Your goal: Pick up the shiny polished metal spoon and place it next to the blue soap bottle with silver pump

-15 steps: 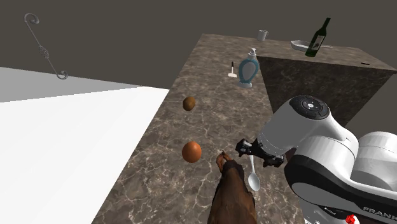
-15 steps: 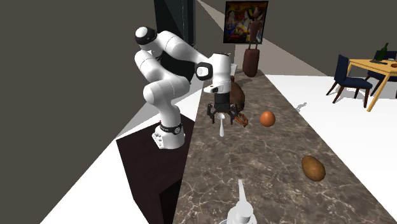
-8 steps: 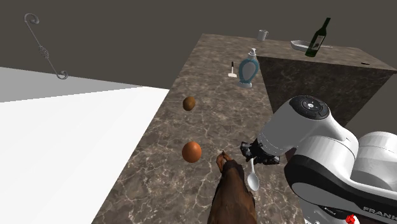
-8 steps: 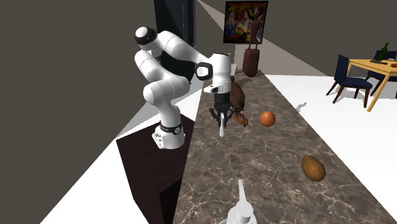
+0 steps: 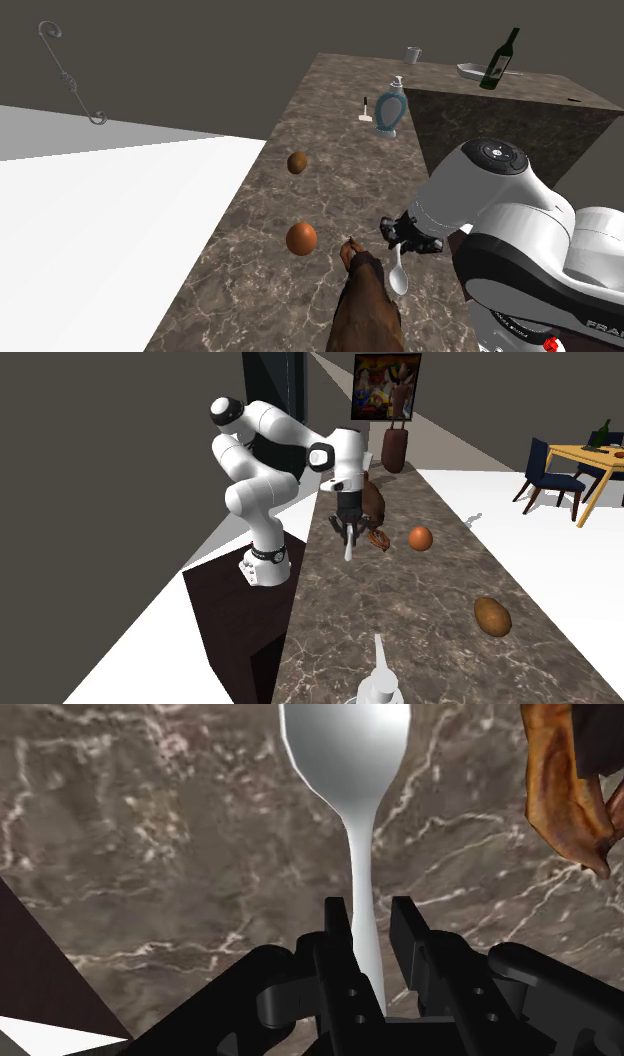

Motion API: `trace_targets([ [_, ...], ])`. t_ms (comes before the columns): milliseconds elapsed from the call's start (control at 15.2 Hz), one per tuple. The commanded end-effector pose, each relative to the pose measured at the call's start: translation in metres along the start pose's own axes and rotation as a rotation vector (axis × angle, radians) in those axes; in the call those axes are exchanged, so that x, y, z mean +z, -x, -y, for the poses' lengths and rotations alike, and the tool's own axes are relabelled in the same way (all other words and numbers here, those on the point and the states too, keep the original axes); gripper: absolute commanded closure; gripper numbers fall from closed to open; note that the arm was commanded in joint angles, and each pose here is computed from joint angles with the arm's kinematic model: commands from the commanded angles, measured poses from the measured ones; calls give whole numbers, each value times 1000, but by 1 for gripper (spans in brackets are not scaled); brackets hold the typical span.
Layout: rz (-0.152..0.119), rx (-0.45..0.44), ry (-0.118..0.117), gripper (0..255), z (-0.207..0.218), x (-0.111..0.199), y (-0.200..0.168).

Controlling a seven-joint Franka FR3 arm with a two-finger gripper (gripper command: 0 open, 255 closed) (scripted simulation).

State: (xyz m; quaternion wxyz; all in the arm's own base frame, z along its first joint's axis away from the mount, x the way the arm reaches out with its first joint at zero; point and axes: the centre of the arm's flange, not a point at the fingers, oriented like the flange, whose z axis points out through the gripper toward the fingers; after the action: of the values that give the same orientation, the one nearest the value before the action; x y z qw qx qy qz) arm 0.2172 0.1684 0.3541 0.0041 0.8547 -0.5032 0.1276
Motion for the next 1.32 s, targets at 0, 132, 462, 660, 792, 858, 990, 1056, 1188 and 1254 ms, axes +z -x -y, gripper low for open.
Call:
trace_targets([
  [0,0,0,0,255,1,-10,-3],
  [132,0,0,0,255,3,-20,-5],
  [462,0,0,0,255,6,-46,-11],
  [660,0,0,0,255,8,-61,-14],
  [792,0,0,0,255,9,-71,-17],
  [858,0,0,0,255,10,-77,-18],
  [990,0,0,0,255,11,-87,-20],
  [1056,0,0,0,255,12,-92,-21],
  [1188,0,0,0,255,13,-102,-24],
  [1254,0,0,0,255,14,-107,-25],
])
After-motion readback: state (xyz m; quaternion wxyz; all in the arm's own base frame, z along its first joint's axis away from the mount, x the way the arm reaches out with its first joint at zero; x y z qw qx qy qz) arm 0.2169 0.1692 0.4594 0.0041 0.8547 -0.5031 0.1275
